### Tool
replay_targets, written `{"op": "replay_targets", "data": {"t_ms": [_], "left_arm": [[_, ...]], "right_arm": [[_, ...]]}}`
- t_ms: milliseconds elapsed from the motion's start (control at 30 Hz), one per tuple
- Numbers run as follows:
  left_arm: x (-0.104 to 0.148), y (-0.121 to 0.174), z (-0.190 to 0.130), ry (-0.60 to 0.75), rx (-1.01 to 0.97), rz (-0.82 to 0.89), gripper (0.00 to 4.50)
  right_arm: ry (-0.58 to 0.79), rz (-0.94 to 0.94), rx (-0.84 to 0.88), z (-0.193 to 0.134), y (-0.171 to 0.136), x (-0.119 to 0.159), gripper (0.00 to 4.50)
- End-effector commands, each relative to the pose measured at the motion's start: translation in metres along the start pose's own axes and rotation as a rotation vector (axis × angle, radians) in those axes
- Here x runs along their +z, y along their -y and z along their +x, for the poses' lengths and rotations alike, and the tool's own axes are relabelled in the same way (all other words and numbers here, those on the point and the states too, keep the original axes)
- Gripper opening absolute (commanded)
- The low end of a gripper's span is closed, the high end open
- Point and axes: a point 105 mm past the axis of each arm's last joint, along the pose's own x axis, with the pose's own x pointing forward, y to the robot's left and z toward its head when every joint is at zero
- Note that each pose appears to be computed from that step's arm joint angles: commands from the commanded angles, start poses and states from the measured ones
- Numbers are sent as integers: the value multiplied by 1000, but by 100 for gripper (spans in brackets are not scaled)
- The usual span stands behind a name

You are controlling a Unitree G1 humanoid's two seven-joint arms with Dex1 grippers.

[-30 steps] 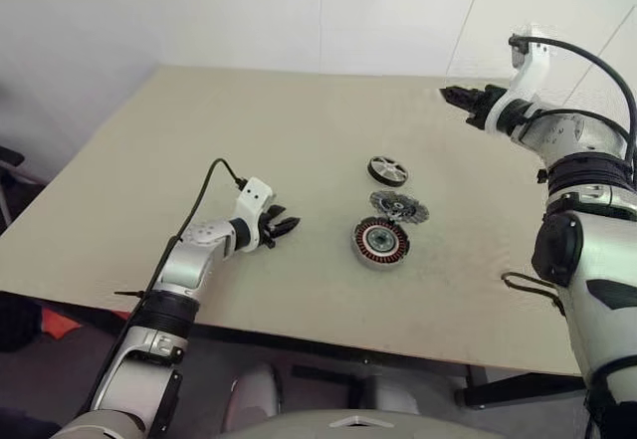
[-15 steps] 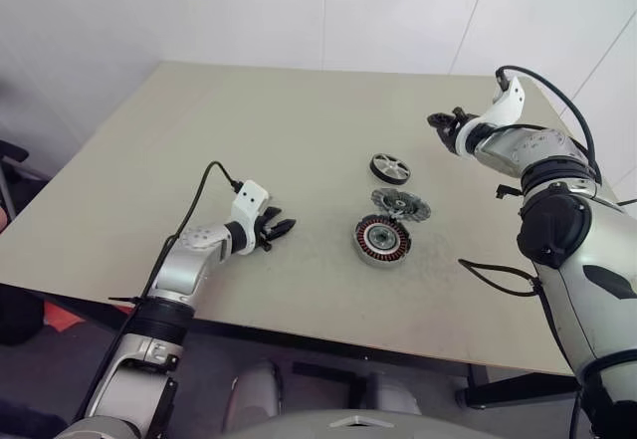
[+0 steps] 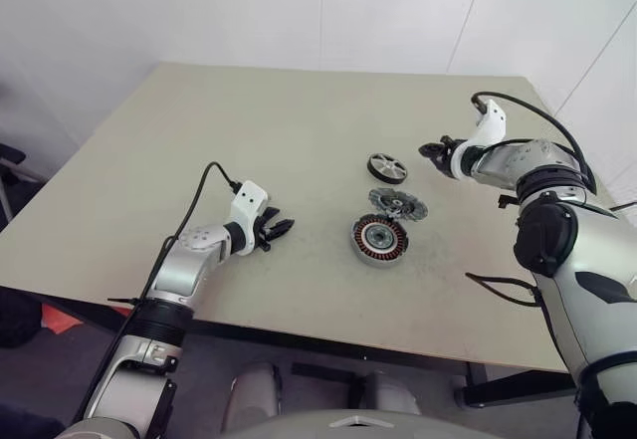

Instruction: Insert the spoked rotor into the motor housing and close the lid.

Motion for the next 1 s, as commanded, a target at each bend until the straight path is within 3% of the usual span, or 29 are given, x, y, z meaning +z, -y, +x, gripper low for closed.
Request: {"op": "replay_targets", "data": {"t_ms": [33,633,1000], "left_arm": [[10,1,-2,30,2,27,243],[8,-5,-7,30,37,24,243],[9,-9,-8,28,48,30,243]], "right_arm": [[7,-42,25,-1,-10,5,193],[-132,-217,93,9,-32,-22,193],[-109,-168,141,11,-43,-21,193]]}}
